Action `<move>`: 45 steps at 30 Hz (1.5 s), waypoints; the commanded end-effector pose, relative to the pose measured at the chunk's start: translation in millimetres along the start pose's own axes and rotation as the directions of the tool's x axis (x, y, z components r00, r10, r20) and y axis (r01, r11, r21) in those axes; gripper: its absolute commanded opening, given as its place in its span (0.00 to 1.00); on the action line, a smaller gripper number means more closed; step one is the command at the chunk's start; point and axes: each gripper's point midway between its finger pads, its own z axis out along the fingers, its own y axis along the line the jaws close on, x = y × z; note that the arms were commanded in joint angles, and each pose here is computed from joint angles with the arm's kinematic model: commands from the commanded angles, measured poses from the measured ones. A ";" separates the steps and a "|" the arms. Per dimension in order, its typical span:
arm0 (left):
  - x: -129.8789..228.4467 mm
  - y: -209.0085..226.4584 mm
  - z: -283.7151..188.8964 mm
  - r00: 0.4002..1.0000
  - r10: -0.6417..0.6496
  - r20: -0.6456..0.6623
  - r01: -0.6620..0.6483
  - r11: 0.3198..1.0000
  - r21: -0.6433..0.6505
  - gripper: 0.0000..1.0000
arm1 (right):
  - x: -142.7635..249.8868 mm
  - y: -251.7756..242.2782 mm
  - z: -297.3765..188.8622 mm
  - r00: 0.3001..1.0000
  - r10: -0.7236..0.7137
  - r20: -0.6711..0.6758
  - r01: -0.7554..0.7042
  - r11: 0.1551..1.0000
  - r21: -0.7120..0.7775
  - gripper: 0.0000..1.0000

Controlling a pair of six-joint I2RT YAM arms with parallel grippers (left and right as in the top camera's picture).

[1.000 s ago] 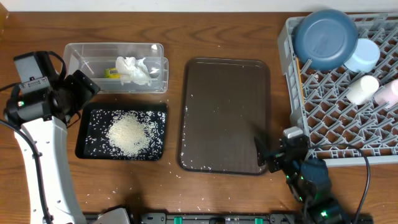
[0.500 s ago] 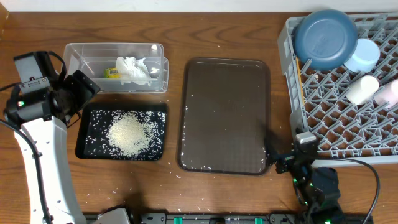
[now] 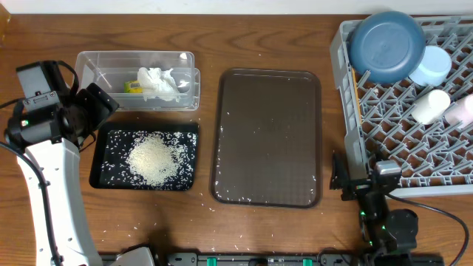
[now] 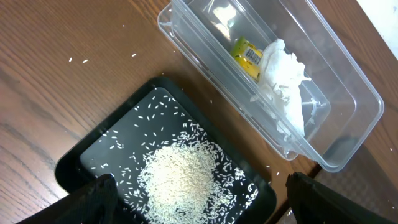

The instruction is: Sort waste into correct bins and load items into the dishwasher rack

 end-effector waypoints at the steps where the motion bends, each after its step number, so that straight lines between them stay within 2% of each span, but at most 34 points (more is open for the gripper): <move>1: -2.0 1.4 -2.0 1.000 -0.009 0.006 0.009 1.000 -0.005 0.89 | -0.9 -7.3 -0.5 1.000 -0.004 0.007 0.004 1.000 0.027 0.99; 9: -2.0 1.4 -2.0 1.000 -0.009 0.006 0.009 1.000 -0.005 0.89 | -2.4 -19.5 -1.4 1.000 -0.001 0.014 0.000 0.997 0.076 0.99; 45: -2.0 1.4 -2.0 1.000 -0.009 0.006 0.009 1.000 -0.005 0.90 | -2.4 -19.5 -1.4 1.000 -0.001 0.013 0.000 0.997 0.076 0.99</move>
